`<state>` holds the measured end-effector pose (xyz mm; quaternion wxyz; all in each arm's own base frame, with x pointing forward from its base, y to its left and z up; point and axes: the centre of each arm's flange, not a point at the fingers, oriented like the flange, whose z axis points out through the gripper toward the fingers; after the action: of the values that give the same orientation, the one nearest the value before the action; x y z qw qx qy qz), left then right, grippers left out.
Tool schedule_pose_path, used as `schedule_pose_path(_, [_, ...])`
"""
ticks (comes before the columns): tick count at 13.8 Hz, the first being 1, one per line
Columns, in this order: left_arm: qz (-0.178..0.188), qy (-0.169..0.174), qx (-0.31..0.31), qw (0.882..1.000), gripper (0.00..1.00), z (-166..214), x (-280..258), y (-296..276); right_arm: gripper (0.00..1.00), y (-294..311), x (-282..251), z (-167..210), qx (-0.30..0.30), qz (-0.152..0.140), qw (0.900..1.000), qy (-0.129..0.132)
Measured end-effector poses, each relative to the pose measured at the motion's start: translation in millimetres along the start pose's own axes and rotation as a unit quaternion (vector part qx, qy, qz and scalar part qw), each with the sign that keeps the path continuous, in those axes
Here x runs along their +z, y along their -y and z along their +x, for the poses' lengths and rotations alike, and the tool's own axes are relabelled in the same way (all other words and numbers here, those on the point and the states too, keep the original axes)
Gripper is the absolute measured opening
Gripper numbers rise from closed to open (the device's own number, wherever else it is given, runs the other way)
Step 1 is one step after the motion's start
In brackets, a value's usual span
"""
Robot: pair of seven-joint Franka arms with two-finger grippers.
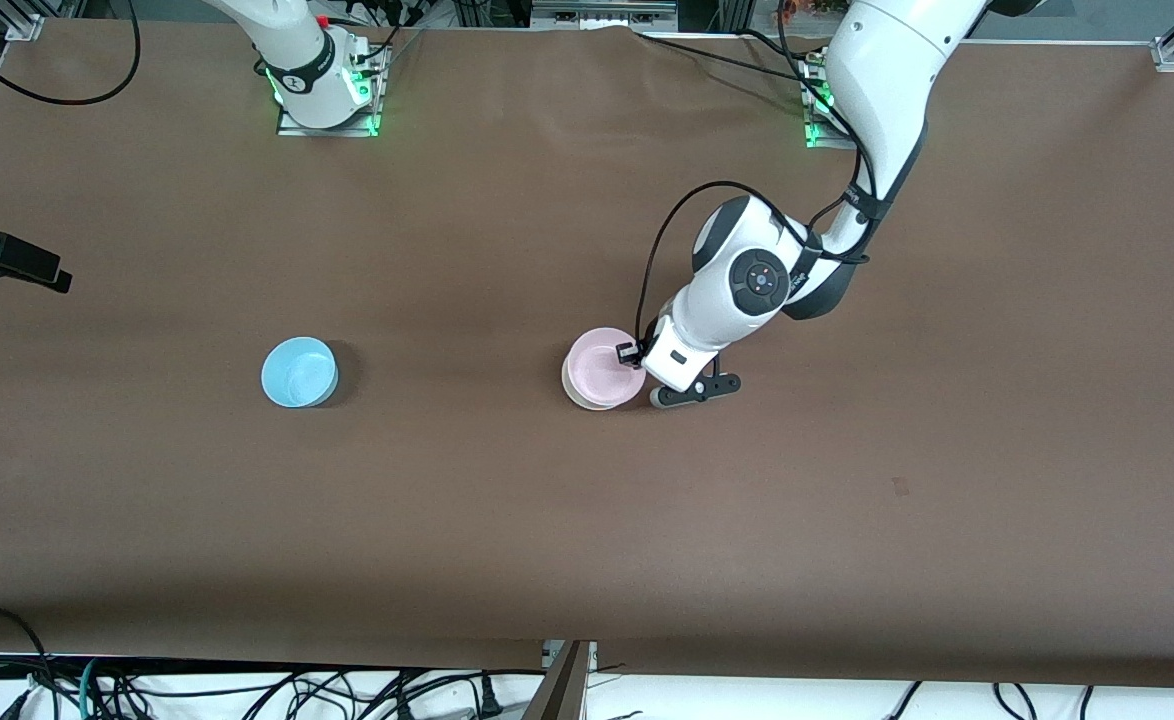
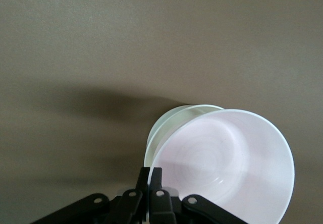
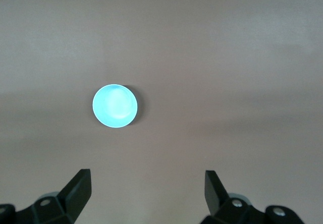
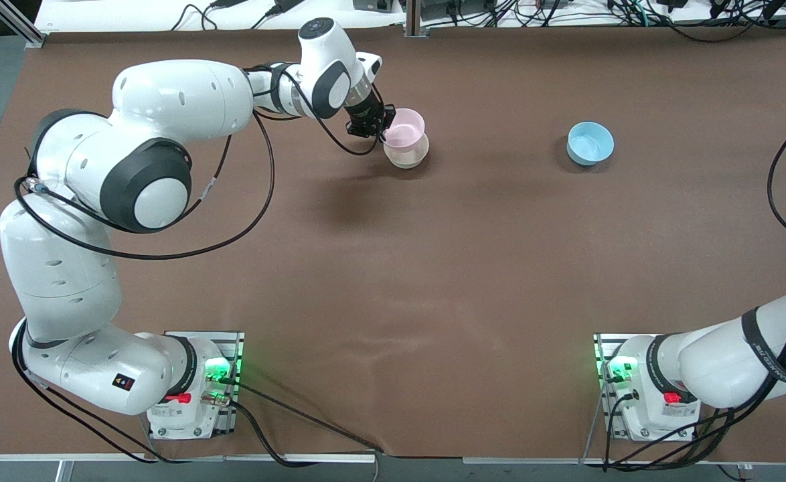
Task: Stack pink and blue bowls on white bowl
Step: 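Carry the pink bowl with the left gripper onto the white bowl, then lower the pink bowl into the white bowl and open the left gripper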
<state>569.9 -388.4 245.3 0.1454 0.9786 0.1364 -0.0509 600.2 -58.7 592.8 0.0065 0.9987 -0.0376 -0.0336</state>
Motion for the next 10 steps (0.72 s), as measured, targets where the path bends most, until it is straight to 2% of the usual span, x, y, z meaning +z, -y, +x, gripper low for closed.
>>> schedule_pose_path(10, [0.002, 0.0, -0.01, 1.0, 0.03, 2, 15, 3, 1.0, 0, 0, 0, 0.0, 0.0, 1.0, 0.0])
